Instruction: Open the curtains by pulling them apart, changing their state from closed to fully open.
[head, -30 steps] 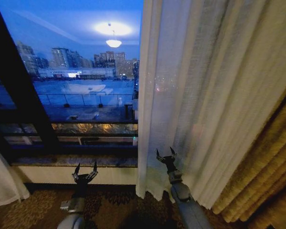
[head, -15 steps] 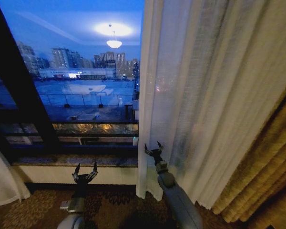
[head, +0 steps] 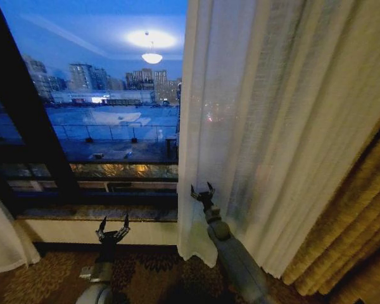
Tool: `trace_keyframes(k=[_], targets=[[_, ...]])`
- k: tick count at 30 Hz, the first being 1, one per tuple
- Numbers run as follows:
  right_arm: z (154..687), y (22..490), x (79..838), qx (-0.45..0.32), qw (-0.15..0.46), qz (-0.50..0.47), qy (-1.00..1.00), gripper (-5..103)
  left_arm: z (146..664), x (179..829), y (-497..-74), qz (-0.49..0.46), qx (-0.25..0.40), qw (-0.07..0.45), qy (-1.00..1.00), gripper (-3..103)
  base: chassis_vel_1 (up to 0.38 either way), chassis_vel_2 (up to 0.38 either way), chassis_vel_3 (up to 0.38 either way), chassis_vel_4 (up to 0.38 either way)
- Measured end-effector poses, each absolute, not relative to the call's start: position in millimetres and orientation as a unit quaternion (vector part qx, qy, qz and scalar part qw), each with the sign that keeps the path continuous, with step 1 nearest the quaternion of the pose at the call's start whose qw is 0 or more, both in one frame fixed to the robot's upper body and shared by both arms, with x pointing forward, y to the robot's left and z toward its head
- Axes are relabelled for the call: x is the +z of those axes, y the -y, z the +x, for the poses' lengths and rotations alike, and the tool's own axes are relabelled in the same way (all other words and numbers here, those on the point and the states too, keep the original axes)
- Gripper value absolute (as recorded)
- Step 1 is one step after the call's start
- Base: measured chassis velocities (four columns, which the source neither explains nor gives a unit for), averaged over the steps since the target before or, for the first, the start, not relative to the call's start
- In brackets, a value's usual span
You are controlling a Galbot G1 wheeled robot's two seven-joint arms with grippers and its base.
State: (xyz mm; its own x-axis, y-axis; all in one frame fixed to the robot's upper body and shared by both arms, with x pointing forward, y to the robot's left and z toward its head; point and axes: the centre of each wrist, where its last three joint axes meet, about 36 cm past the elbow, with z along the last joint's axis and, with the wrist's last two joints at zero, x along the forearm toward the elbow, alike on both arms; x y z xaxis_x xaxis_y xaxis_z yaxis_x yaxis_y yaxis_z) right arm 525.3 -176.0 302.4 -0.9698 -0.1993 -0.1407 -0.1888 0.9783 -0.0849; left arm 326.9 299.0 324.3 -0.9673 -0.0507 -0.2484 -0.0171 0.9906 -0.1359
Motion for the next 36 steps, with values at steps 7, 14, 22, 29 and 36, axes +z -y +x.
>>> trace_keyframes(k=[7,14,22,29,36], targets=[[505,167,293,-0.027,0.073,-0.102,-0.992,100,327,324,-299,-0.017,-0.066,0.127,-0.99,100,0.0,0.0,0.0,0.0],[509,151,301,-0.029,0.085,-0.109,-0.99,100,327,324,-299,-0.017,-0.066,0.127,-0.99,100,0.0,0.0,0.0,0.0],[528,116,322,-0.026,0.097,-0.125,-0.987,100,327,324,-299,-0.017,-0.066,0.127,-0.99,100,0.0,0.0,0.0,0.0],[553,105,330,-0.03,0.091,-0.115,-0.989,100,327,324,-299,-0.017,-0.066,0.127,-0.99,100,0.0,0.0,0.0,0.0],[573,111,335,-0.049,0.074,-0.078,-0.993,100,327,324,-299,-0.017,-0.066,0.127,-0.99,100,0.0,0.0,0.0,0.0]])
